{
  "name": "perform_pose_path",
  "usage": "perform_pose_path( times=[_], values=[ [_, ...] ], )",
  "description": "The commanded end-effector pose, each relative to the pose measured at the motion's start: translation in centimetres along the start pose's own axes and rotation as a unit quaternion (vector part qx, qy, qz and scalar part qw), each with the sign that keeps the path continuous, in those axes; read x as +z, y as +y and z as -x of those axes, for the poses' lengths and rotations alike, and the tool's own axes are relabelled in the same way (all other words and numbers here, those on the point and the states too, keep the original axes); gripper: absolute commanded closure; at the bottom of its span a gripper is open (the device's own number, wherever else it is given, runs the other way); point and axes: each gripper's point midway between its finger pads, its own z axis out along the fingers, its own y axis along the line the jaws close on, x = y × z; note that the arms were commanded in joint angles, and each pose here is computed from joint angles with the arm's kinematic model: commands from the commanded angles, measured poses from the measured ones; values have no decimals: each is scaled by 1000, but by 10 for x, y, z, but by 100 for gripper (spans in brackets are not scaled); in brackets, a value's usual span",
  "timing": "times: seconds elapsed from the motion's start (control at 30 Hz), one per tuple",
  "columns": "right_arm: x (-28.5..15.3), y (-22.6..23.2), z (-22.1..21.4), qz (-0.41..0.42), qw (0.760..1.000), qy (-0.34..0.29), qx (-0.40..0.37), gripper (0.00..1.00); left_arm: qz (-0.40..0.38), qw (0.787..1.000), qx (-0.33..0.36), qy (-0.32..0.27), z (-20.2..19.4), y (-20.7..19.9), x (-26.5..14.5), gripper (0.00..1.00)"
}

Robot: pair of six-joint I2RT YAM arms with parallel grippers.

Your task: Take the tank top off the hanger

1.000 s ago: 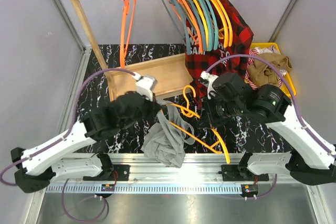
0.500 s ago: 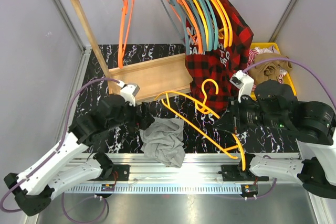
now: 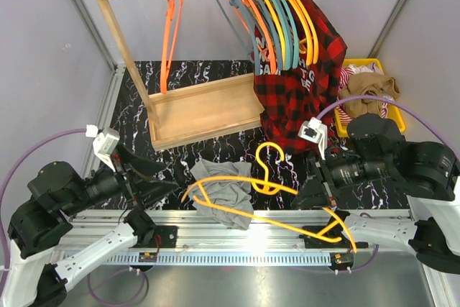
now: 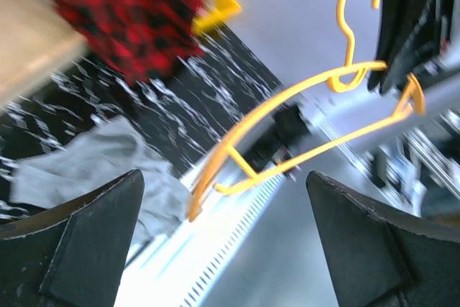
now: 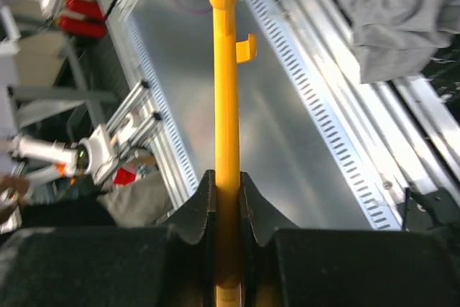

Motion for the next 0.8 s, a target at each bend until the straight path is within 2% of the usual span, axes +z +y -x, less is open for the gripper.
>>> perform_pose_path(
  times=[0.0,0.03,0.17,0.3,0.4,0.57,0.77],
  values=[
    [-18,33,-36,110,991,74,-32,100,-94,992,-30,73,-27,-35,-14,1],
    [-17,34,-35,115,990,76,-35,100,-129,987,-33,91,-33,-46,-19,1],
    [-14,44,-33,155,983,85,-55,100,-175,973,-55,143,-54,-56,-19,1],
    [-8,42,-29,149,983,90,-63,100,-274,952,-53,127,-42,-89,-31,1],
    [-7,42,-20,144,984,75,-73,100,-274,947,-66,154,-51,-86,-27,1],
    [-1,38,-2,119,989,42,-81,100,-325,926,-73,180,-58,-96,-33,1],
    [0,46,17,126,988,0,-92,100,-298,927,-79,215,-73,-84,-27,1]
  ],
)
